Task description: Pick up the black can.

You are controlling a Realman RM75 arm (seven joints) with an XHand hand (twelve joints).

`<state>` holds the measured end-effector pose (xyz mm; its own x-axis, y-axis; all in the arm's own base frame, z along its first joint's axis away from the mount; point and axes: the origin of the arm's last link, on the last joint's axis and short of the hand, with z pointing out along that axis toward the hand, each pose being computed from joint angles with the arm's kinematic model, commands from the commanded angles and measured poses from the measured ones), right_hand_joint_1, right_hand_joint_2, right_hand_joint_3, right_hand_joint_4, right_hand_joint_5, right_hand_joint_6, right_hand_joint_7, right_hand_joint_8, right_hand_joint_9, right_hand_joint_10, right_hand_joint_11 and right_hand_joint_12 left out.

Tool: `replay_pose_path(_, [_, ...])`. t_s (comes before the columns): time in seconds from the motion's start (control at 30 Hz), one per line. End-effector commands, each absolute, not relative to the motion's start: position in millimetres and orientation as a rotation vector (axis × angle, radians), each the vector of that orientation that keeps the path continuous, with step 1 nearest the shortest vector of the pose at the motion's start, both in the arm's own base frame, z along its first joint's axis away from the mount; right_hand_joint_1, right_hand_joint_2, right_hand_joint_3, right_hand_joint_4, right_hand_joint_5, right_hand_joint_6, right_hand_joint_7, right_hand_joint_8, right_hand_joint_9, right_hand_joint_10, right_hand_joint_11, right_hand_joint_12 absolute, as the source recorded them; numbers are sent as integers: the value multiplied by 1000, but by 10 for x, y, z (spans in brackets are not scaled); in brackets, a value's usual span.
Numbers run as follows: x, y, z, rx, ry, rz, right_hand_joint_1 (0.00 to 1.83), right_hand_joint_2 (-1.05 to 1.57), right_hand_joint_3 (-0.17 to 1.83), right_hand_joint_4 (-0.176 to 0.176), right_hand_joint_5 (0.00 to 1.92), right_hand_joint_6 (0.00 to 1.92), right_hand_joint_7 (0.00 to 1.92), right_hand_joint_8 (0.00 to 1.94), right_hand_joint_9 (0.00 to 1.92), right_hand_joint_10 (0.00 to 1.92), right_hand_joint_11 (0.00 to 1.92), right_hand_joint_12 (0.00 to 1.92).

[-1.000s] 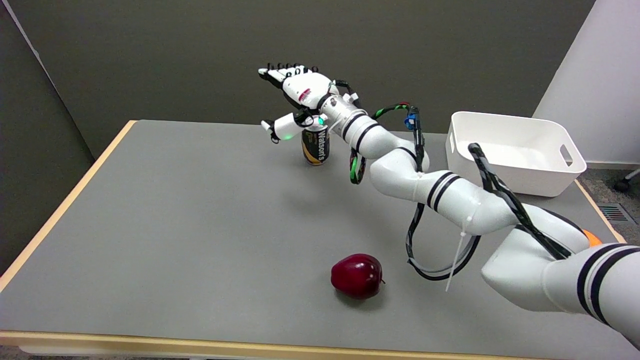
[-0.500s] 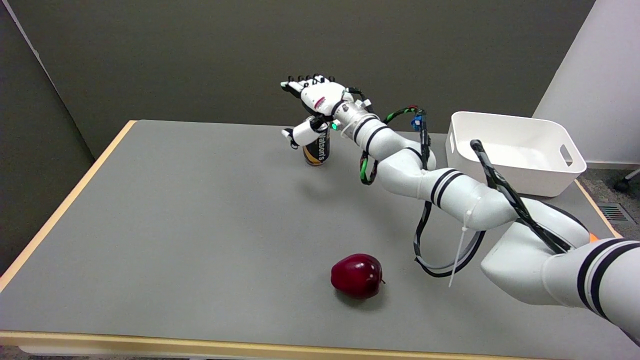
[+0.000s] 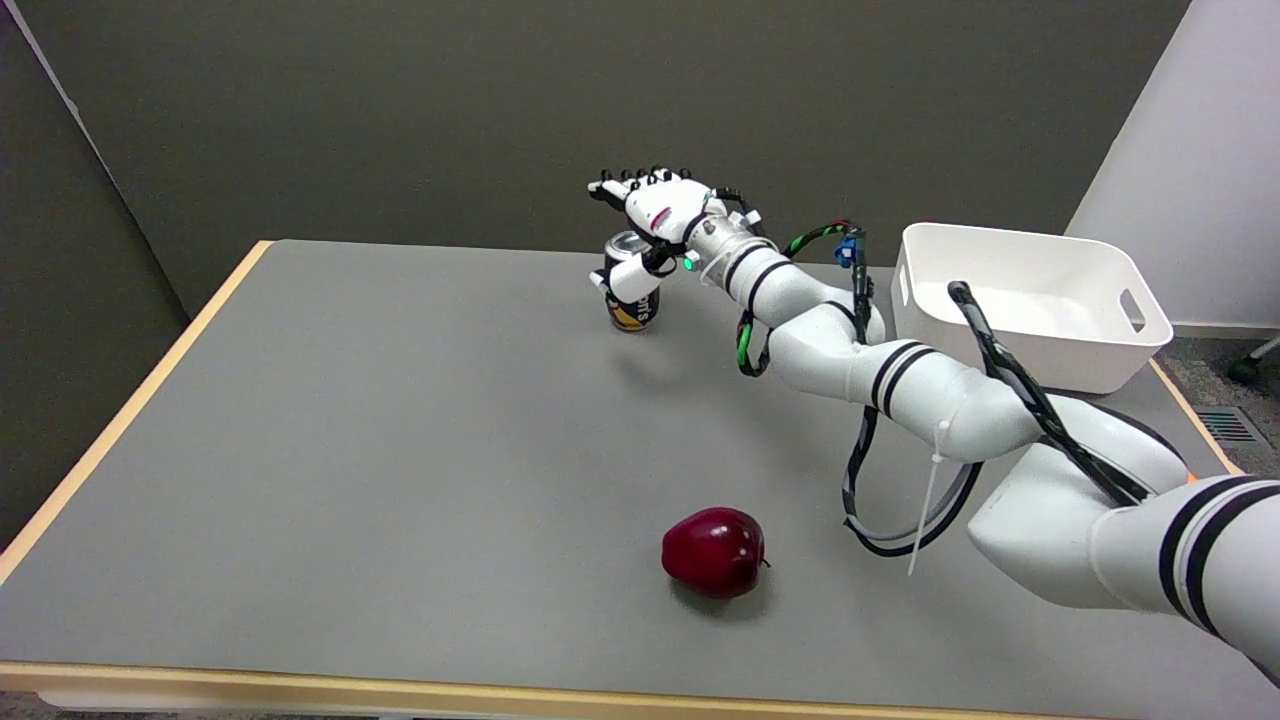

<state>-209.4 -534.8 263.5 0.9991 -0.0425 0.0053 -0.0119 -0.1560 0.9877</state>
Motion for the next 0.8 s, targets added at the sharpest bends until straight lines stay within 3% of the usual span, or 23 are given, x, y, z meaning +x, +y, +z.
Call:
replay_pose_path(0.03, [-2243,-5306,2691,1719,-55,-69,513,641,892,43,123,331,299,324,251,735,112,1222])
replay_pose_path(0.4, [-2320,-5274,2674,1727,-58,-93,577,705,880,61,281,513,504,544,443,965,222,1320])
replay_pose_path(0.6, [-2343,-5256,2695,1726,-54,-97,669,771,860,110,386,858,629,803,573,1120,306,1389])
replay_pose_path(0.8, [-2318,-5247,2685,1747,29,-141,777,793,860,147,439,1079,724,1020,652,1220,364,1442])
